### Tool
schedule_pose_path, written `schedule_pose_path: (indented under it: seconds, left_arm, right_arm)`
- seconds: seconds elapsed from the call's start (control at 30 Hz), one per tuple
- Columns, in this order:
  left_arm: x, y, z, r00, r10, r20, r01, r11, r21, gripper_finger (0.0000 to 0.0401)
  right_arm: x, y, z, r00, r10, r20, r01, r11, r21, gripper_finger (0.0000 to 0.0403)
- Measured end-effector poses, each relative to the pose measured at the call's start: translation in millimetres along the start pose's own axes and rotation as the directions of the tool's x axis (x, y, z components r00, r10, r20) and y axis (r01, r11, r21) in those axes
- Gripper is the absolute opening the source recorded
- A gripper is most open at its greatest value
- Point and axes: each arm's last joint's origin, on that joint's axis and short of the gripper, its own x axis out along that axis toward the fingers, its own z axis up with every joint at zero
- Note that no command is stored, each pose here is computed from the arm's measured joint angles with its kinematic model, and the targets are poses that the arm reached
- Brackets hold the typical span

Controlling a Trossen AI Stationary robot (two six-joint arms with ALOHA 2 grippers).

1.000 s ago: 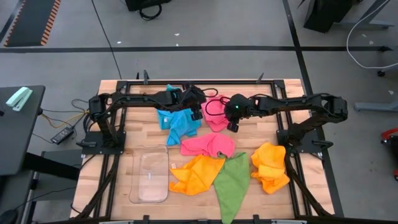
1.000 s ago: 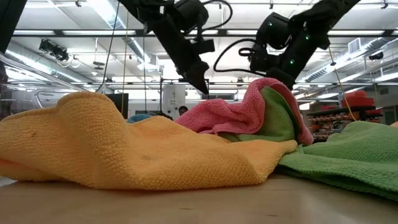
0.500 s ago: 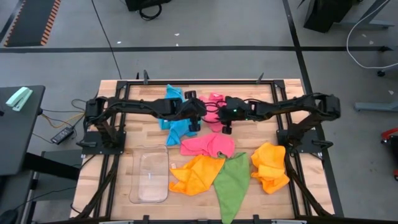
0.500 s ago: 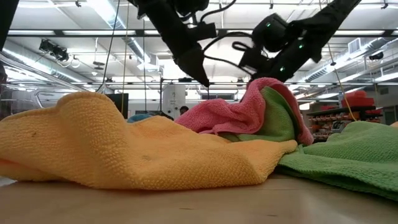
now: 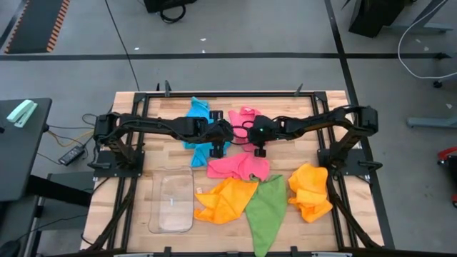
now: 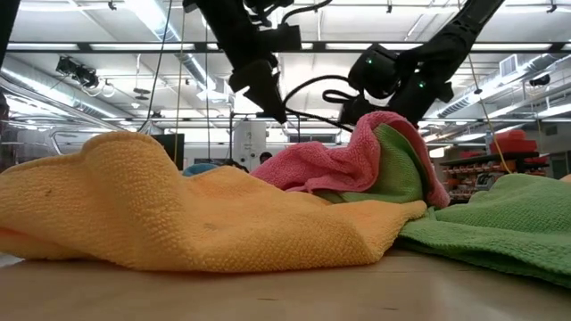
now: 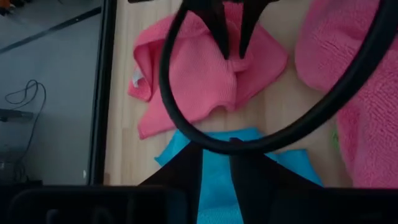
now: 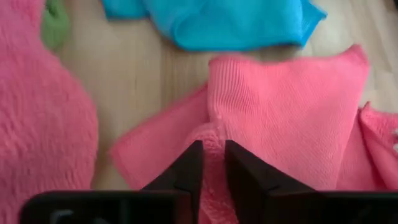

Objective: Fold microfiber towels
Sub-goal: Fold the top pink microfiber cloth

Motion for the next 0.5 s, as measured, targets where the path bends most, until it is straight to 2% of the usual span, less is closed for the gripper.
schedule_pose_path:
  seconds: [0.17,0.43,0.5]
  left_arm:
    - [0,0,0,1.000,0.001,-0.002,-0.001,0.999,0.042,0.0077]
    - [-1,-3,1,1.000,-0.005,0.000,0.005,0.998,0.068,0.0062]
    - [-1,-4,1,1.000,-0.006,0.001,0.006,0.998,0.064,0.0058]
  right_arm:
    - [-3,0,-5,0.998,0.008,-0.059,-0.011,0.999,-0.041,0.0010]
    - [-49,-17,0,0.996,-0.088,-0.017,0.087,0.995,-0.048,0.0006]
    - [-61,-25,-1,0.990,-0.142,-0.014,0.142,0.989,-0.040,0.0006]
